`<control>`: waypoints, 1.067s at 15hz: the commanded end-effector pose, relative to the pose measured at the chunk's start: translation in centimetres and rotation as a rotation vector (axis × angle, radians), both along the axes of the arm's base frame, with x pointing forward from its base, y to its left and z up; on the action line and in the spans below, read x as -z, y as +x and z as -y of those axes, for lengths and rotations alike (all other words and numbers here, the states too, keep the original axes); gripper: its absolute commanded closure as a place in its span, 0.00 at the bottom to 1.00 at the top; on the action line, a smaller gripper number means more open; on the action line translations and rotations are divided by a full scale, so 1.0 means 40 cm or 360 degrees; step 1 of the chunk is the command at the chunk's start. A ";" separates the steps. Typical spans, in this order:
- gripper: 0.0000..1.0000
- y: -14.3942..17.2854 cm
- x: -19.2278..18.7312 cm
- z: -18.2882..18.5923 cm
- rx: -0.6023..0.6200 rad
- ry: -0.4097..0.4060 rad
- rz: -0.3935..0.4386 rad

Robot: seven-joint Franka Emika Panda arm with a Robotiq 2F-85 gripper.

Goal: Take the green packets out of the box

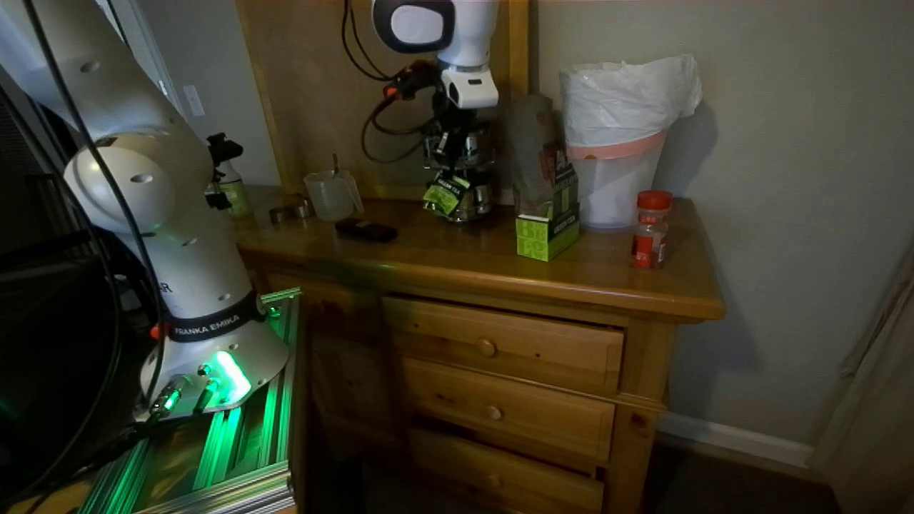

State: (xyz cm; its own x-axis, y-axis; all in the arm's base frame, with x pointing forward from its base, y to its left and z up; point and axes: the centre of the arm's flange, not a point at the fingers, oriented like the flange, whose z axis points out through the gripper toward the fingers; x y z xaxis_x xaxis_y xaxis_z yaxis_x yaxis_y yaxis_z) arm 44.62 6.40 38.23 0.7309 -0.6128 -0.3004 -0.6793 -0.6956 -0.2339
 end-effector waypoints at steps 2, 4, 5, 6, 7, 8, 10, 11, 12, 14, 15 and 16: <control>1.00 -0.056 0.141 -0.133 0.0149 -0.0174 0.0071; 1.00 -0.062 0.194 -0.182 0.0176 -0.0238 0.0093; 0.74 -0.058 0.222 -0.204 0.0186 -0.0266 0.0108; 0.73 -0.056 0.238 -0.226 0.0191 -0.0277 0.0106; 0.67 -0.055 0.246 -0.240 0.0195 -0.0286 0.0116; 0.60 -0.048 0.238 -0.246 0.0206 -0.0280 0.0134; 0.46 -0.036 0.206 -0.231 0.0236 -0.0266 0.0171; 0.40 -0.029 0.187 -0.217 0.0260 -0.0247 0.0192; 0.32 -0.020 0.159 -0.196 0.0287 -0.0227 0.0221; 0.18 -0.002 0.100 -0.142 0.0315 -0.0193 0.0249; 0.12 0.006 0.079 -0.121 0.0324 -0.0194 0.0250; 0.05 0.013 0.067 -0.101 0.0310 -0.0174 0.0221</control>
